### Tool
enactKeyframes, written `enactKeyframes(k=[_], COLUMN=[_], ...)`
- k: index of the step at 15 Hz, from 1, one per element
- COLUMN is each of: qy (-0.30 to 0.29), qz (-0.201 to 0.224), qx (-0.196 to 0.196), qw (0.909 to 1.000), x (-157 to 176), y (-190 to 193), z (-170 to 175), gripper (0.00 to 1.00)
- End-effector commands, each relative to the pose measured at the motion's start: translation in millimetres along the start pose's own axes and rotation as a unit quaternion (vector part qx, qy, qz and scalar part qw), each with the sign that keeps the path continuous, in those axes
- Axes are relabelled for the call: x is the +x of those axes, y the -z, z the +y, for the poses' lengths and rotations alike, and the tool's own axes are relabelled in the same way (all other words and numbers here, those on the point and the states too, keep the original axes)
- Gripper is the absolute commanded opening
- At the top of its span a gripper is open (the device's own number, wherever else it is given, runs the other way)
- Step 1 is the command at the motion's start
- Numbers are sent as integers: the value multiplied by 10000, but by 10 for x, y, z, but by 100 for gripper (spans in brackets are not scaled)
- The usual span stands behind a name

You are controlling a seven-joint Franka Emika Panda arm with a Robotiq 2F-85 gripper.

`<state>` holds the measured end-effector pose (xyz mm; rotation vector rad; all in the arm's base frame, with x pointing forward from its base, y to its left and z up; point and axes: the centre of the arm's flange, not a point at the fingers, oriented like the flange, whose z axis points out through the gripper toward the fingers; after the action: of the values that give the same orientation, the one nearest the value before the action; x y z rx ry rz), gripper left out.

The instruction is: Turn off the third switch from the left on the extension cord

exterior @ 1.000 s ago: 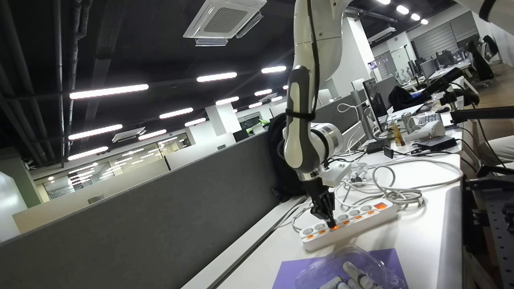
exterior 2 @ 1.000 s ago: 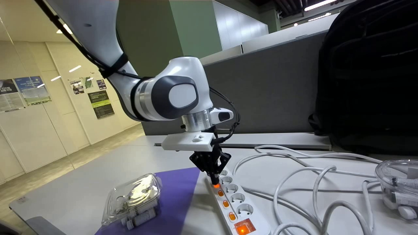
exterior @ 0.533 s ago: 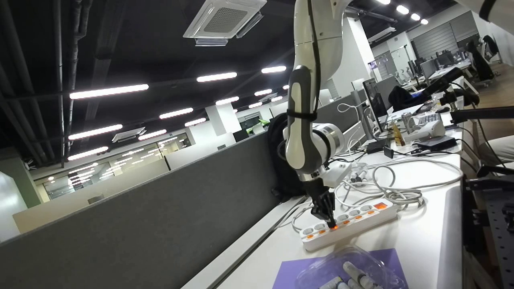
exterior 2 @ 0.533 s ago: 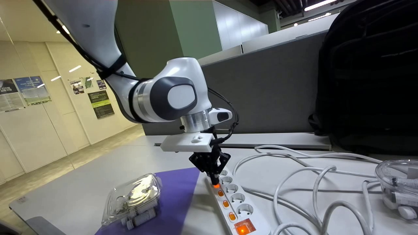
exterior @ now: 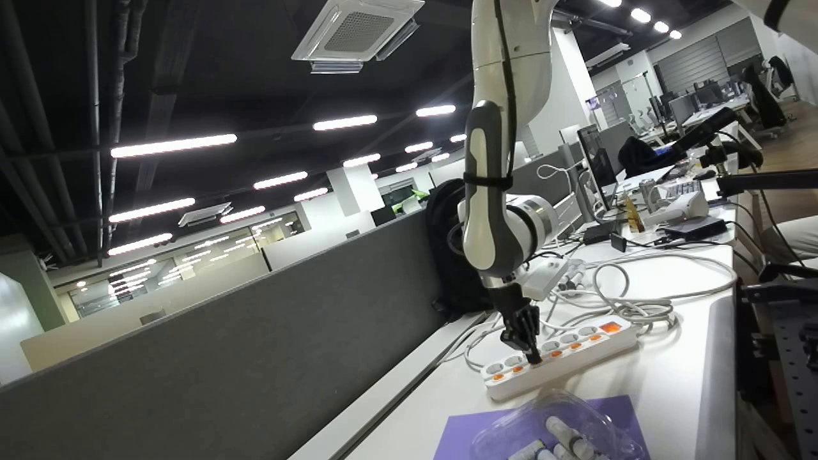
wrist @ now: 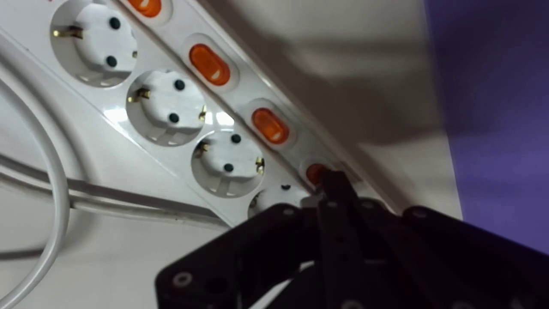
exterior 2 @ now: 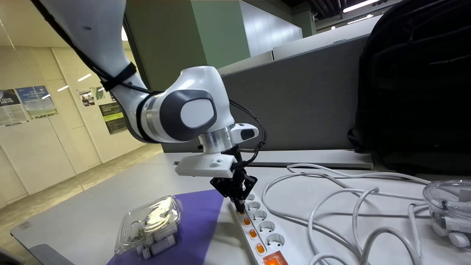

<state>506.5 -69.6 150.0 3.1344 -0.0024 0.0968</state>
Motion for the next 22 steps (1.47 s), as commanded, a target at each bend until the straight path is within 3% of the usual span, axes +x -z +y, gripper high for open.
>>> enactKeyframes(k=[1,7,13,22], qy=[-430,-916,-765,-816], qz=[-312,-362,2,-36], qx=[-48,86,241,400], qw=[9986,9951,9968,9959], x=[-398,-545,-426,-643], y=[-228,-330,78,157], z=[78,348,287,223], gripper=[0,0,0,0])
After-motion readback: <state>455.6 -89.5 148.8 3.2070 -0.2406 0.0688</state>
